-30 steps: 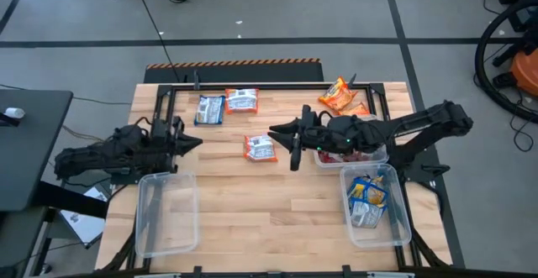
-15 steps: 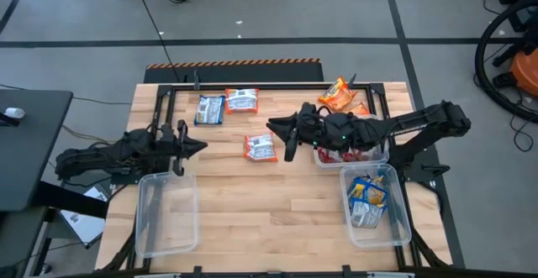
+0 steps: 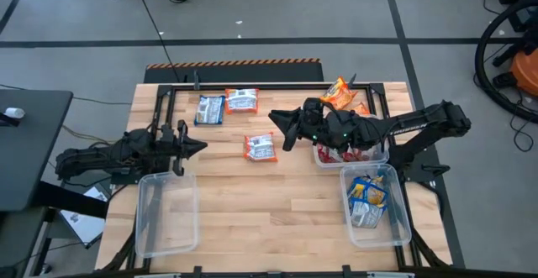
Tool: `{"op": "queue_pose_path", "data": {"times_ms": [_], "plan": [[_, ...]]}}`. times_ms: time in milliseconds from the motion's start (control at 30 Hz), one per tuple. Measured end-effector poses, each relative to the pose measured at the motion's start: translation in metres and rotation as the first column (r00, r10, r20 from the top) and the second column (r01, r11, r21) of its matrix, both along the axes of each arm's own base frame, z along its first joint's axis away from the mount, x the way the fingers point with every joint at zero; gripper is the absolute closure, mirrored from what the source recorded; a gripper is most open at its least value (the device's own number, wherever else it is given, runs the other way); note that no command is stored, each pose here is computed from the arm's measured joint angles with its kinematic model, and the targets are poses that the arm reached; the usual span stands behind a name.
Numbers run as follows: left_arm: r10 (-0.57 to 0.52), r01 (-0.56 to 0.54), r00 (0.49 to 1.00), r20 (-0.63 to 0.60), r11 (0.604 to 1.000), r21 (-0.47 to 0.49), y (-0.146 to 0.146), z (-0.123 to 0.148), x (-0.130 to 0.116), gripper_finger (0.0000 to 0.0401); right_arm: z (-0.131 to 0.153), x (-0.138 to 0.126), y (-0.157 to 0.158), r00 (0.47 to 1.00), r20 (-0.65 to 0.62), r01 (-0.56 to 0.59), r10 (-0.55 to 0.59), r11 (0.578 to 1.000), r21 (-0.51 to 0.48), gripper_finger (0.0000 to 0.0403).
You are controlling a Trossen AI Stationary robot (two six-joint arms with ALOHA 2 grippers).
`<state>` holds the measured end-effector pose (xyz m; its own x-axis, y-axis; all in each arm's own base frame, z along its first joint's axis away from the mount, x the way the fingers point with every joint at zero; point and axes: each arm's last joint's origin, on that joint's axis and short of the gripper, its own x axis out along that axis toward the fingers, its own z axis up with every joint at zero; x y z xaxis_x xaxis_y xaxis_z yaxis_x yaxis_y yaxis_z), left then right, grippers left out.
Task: Sort Maruchan noodles
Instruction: Put the blue noodle pack into the bottom right container
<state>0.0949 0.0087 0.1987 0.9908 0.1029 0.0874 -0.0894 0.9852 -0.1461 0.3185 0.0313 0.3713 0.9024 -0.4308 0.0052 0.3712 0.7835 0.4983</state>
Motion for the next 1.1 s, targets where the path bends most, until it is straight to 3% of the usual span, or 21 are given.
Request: {"op": "queue_pose_path", "data": {"times_ms": [167,467,800,933,1100], "plan": [[0.0,0.0,1.0,0.0,1.0,0.0,0.0,0.0,0.0,0.0388,-0.0006,0.0003,0.0002,0.999,0.046,-0.003,-0.002,0.995,0.102,0.0316],[0.0,0.0,1.0,0.0,1.0,0.0,0.0,0.0001,0.0,0.0388,-0.0008,0.0006,0.0004,0.998,0.062,-0.013,0.005,0.99,0.139,0.0316],[0.0,0.0,1.0,0.0,1.0,0.0,0.0,0.0001,0.0,0.0388,-0.0015,0.0008,0.0009,0.999,0.042,-0.028,0.024,0.994,0.11,0.0316],[0.0,0.0,1.0,0.0,1.0,0.0,0.0,0.0001,0.0,0.0388,-0.0042,0.0016,0.0029,0.994,-0.048,-0.101,0.1,0.995,-0.017,0.0316],[0.0,0.0,1.0,0.0,1.0,0.0,0.0,0.0002,0.0,0.0388,-0.0068,0.0021,0.007,0.979,-0.091,-0.19,0.185,0.98,-0.051,0.0316]]}}
